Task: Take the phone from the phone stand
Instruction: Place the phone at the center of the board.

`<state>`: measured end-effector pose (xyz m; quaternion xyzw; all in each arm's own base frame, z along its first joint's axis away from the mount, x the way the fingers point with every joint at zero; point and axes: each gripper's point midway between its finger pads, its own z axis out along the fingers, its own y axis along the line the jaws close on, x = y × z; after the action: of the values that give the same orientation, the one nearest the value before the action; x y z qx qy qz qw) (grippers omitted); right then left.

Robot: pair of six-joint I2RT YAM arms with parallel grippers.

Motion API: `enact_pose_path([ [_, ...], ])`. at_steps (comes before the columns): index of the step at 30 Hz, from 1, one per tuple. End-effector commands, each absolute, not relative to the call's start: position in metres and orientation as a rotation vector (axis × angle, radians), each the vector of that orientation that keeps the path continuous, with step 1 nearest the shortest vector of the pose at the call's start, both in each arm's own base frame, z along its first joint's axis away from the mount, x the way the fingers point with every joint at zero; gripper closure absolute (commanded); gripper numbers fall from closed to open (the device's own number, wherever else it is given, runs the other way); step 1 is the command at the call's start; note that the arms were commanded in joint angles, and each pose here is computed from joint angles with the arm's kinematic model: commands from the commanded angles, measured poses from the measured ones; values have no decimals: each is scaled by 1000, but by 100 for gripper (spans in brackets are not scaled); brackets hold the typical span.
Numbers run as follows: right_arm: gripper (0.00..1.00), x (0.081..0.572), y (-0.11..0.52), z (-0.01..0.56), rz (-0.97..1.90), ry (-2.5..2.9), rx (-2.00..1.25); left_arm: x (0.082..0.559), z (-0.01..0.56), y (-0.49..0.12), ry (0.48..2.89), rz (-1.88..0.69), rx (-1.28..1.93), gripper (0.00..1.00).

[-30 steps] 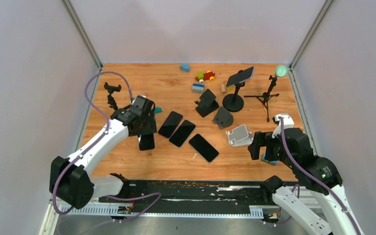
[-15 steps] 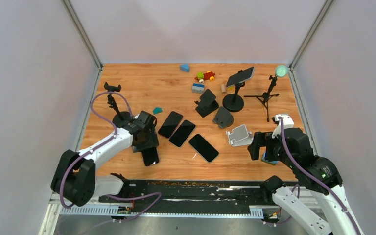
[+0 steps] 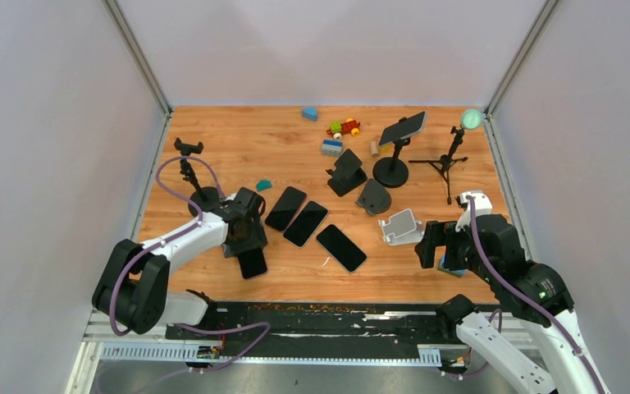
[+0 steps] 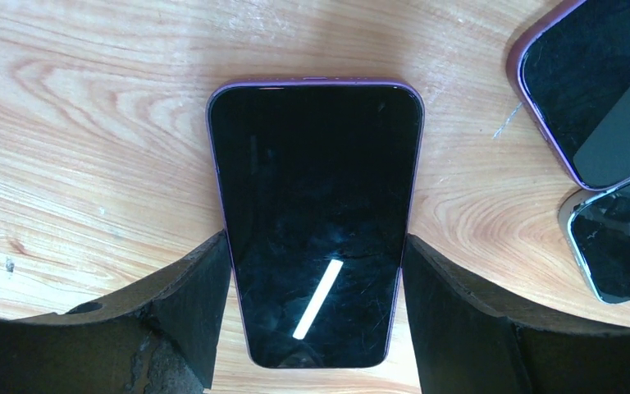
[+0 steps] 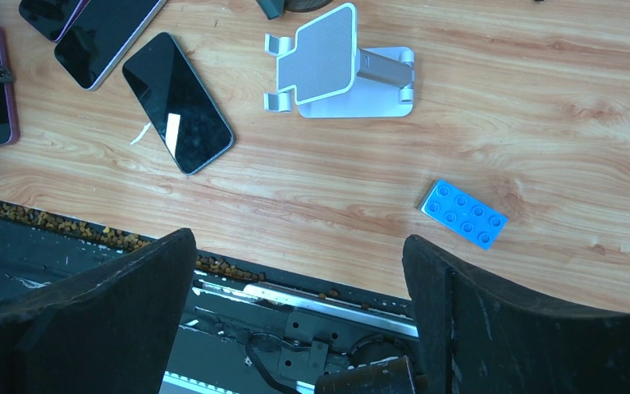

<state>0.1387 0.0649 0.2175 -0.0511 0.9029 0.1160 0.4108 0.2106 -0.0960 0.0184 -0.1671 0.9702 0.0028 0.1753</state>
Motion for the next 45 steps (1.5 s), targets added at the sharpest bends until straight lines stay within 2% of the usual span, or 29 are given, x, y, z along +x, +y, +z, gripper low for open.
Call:
enact_pose_path([
  [1,2,145,68,224,310,2243,-117,223,31,-92,2665,17,-520,17],
  [5,2,146,69,224,306,2246,-118,223,36,-88,2652,31,-523,5],
  [8,2,147,69,224,304,2248,-122,221,41,-84,2642,50,-532,1],
  [14,2,153,70,238,310,2203,-109,229,84,-78,2535,27,-517,0],
  [21,3,165,70,248,283,2189,-80,240,158,-78,2380,-64,-316,0],
  [31,3,173,44,286,250,2010,190,242,237,-89,2122,-241,-67,0],
  [39,4,161,13,311,272,1824,439,239,263,-99,2028,-278,139,0],
  [45,5,155,5,316,303,1755,512,237,251,-105,2011,-304,212,0],
])
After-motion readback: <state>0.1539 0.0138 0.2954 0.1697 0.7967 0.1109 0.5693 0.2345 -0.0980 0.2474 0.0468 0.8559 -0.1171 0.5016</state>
